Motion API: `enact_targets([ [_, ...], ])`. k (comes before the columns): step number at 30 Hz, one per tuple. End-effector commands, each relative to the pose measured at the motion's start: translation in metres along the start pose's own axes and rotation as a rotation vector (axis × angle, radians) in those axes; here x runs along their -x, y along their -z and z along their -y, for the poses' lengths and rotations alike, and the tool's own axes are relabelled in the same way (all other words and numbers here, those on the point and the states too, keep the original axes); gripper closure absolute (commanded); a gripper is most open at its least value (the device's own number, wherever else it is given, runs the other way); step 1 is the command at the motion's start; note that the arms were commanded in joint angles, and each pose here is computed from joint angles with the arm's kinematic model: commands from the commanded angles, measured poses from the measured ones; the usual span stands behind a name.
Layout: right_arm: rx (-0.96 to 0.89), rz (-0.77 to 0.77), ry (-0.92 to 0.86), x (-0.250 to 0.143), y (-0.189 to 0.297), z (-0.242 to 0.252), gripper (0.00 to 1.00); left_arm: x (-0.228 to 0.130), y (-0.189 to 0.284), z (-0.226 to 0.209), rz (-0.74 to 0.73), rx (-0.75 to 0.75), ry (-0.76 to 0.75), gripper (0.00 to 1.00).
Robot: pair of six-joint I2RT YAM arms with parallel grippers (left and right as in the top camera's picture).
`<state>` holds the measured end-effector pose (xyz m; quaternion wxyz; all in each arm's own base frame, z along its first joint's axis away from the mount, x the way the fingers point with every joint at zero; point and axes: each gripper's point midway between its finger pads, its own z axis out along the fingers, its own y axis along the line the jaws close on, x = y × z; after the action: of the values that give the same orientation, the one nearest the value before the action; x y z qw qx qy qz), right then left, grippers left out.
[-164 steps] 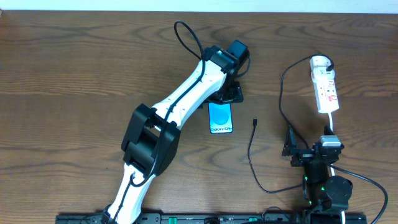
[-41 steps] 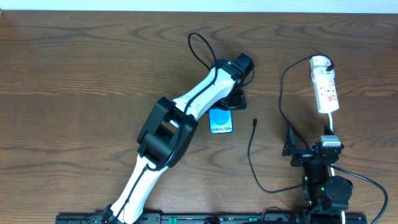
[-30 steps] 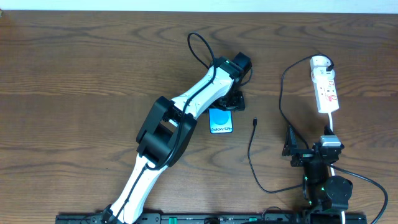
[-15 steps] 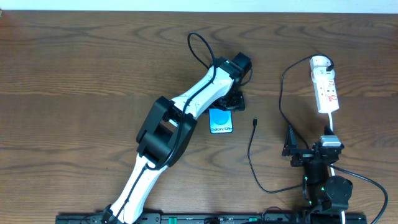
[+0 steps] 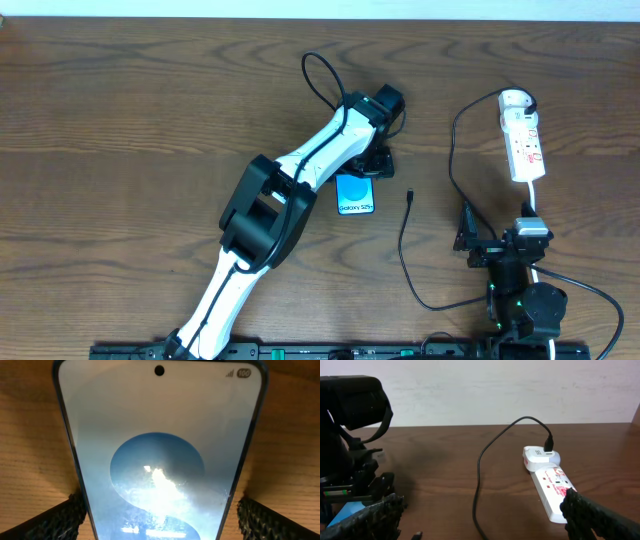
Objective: Plug charger to phone and switch on socket
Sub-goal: 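Close the left gripper on the phone's top end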
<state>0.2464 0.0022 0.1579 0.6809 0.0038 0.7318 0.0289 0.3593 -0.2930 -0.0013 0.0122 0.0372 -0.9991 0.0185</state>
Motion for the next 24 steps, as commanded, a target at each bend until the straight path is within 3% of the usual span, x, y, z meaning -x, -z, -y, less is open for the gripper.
enact_targets([
  [1,0.001,-0.002,-0.006,-0.0009,0.0001,-0.0005,0.01,-0.0161,-0.0366,-0.0143,-0.093,0.057,-0.004,0.05],
  [24,0.000,-0.002,-0.006,-0.0009,0.0001,-0.0004,0.01,-0.0160,-0.0366,-0.0142,-0.093,0.057,-0.003,0.23],
])
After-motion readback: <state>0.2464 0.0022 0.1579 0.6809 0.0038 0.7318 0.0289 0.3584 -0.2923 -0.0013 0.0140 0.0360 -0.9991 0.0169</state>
